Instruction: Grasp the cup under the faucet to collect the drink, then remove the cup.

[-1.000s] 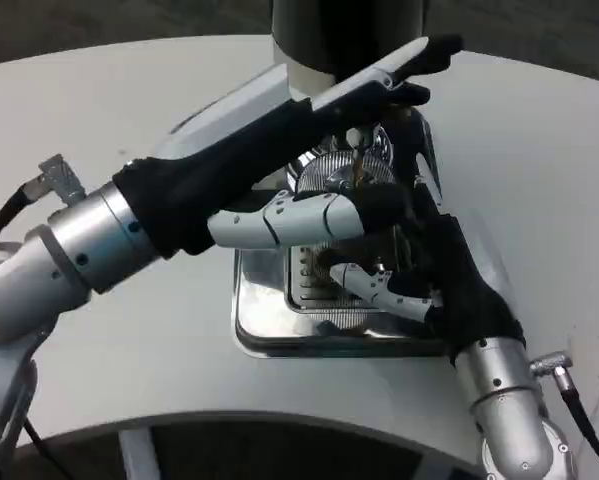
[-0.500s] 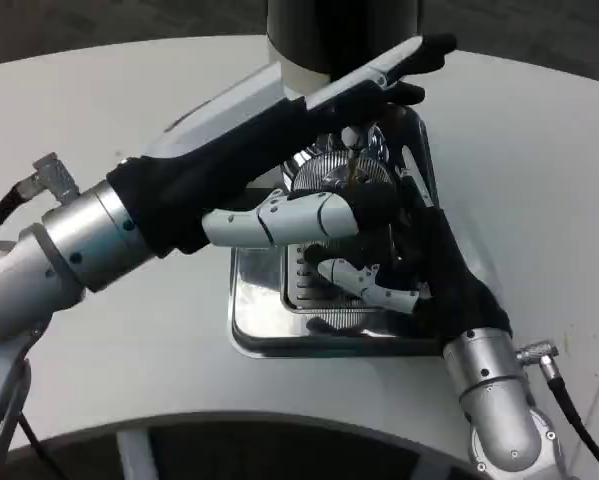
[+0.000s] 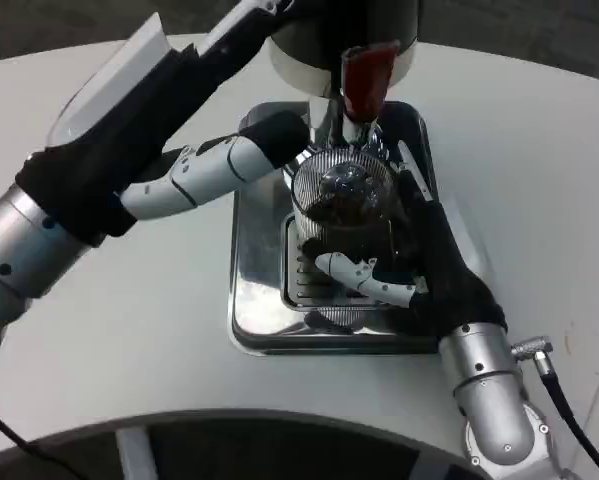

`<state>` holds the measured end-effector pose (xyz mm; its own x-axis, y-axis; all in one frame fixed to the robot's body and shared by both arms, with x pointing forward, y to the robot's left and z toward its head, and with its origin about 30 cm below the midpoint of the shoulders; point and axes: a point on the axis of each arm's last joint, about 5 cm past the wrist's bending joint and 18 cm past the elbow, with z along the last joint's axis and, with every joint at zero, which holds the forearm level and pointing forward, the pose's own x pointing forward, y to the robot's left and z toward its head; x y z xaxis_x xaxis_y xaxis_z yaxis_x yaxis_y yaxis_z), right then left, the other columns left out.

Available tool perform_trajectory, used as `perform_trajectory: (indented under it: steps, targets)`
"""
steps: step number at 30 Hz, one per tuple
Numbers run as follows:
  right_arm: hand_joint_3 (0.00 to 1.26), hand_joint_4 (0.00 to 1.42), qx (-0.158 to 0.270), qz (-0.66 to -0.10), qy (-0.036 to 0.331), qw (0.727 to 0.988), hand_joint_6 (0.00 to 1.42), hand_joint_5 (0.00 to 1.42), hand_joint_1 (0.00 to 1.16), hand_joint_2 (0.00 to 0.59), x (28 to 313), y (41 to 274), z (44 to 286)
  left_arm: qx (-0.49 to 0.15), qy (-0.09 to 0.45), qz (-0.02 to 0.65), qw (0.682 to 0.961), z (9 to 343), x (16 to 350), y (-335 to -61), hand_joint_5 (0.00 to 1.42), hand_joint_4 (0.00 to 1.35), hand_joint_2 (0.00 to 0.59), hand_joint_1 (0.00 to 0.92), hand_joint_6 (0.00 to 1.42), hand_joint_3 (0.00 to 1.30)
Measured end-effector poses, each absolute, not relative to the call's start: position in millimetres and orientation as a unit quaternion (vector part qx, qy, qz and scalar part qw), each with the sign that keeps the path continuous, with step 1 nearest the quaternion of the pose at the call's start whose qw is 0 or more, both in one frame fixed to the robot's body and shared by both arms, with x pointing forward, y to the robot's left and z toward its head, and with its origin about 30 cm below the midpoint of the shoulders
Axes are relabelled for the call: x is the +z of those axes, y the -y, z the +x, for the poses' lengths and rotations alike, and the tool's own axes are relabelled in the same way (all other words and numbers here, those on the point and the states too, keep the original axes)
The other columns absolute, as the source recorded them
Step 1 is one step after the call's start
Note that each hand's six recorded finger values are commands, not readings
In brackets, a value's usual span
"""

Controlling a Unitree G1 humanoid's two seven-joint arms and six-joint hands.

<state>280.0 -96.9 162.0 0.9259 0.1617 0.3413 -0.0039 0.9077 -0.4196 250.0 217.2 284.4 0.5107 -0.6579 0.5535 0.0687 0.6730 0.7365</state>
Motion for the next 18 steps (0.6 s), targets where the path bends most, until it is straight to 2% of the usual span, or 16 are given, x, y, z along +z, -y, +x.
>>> perform_trajectory:
  steps: [10, 17, 18]
  targets:
    - [0.14, 0.22, 0.043, -0.205, 0.188, 0.959, 0.26, 0.18, 0.85, 0.186, 162, 92, 284, -0.217, 0.432, 0.334, 0.809, 247, 280, -223, 0.09, 0.0, 0.186, 0.0, 0.06, 0.0]
    - [0.45, 0.58, 0.027, -0.17, 0.188, 0.967, 0.69, 0.58, 0.99, 0.201, 160, 88, 286, -0.213, 0.433, 0.336, 0.809, 245, 281, -226, 0.09, 0.0, 0.187, 0.0, 0.06, 0.0]
    - [0.49, 0.61, 0.025, -0.164, 0.19, 0.968, 0.76, 0.64, 1.05, 0.207, 159, 86, 286, -0.213, 0.433, 0.336, 0.809, 245, 281, -226, 0.09, 0.0, 0.187, 0.0, 0.06, 0.0]
